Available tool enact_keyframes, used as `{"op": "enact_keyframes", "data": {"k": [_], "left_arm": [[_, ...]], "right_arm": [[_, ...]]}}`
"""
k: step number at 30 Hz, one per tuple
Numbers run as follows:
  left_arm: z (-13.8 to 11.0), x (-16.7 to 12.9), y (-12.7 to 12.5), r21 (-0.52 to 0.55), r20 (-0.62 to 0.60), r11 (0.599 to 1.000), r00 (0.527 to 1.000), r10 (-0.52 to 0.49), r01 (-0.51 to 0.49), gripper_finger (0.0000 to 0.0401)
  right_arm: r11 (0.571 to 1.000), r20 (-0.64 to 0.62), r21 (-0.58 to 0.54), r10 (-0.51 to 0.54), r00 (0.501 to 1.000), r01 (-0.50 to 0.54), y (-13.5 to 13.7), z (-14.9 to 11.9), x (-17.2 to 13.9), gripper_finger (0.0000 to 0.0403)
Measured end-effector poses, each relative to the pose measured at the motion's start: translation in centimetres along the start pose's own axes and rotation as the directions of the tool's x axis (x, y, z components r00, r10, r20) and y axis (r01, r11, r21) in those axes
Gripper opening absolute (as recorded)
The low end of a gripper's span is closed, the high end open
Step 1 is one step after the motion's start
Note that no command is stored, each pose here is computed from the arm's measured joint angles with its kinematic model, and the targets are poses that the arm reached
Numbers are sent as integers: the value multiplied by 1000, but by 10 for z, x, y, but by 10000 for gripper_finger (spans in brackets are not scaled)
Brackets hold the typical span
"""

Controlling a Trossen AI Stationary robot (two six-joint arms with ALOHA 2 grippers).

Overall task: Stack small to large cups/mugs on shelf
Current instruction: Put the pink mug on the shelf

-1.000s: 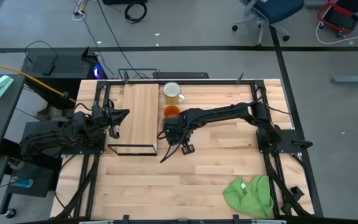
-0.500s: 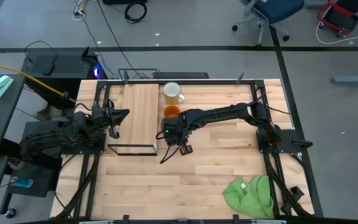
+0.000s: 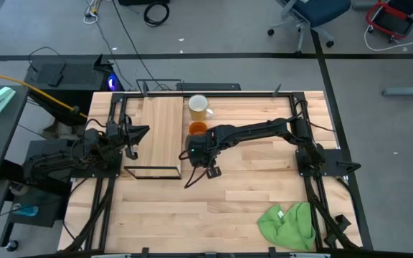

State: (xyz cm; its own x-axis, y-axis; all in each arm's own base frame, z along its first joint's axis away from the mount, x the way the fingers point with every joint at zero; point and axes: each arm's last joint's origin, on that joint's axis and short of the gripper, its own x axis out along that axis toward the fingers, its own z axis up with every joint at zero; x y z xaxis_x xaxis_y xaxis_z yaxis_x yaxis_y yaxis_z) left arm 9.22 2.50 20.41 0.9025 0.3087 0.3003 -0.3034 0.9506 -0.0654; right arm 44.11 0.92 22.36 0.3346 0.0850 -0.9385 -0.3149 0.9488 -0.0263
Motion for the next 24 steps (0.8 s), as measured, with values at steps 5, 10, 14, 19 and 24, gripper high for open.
{"op": "enact_keyframes", "data": {"k": [5,10,14,19,24], "left_arm": [[1,0,0,-26,13,1000,1000,0,1,45],[4,0,0,-56,35,998,999,-3,5,46],[6,0,-2,-60,54,997,997,-52,55,43],[6,0,-2,-61,54,995,996,-74,77,39],[6,0,-2,-75,54,994,996,-75,78,43]], "right_arm": [[1000,46,8,-15,999,15,1,1,-20,88],[998,122,49,-38,992,32,3,2,-53,91],[996,191,71,-63,979,50,5,-3,-90,89],[985,236,166,-88,968,49,7,-24,-137,89],[961,286,262,-160,945,83,14,-59,-173,89]]}}
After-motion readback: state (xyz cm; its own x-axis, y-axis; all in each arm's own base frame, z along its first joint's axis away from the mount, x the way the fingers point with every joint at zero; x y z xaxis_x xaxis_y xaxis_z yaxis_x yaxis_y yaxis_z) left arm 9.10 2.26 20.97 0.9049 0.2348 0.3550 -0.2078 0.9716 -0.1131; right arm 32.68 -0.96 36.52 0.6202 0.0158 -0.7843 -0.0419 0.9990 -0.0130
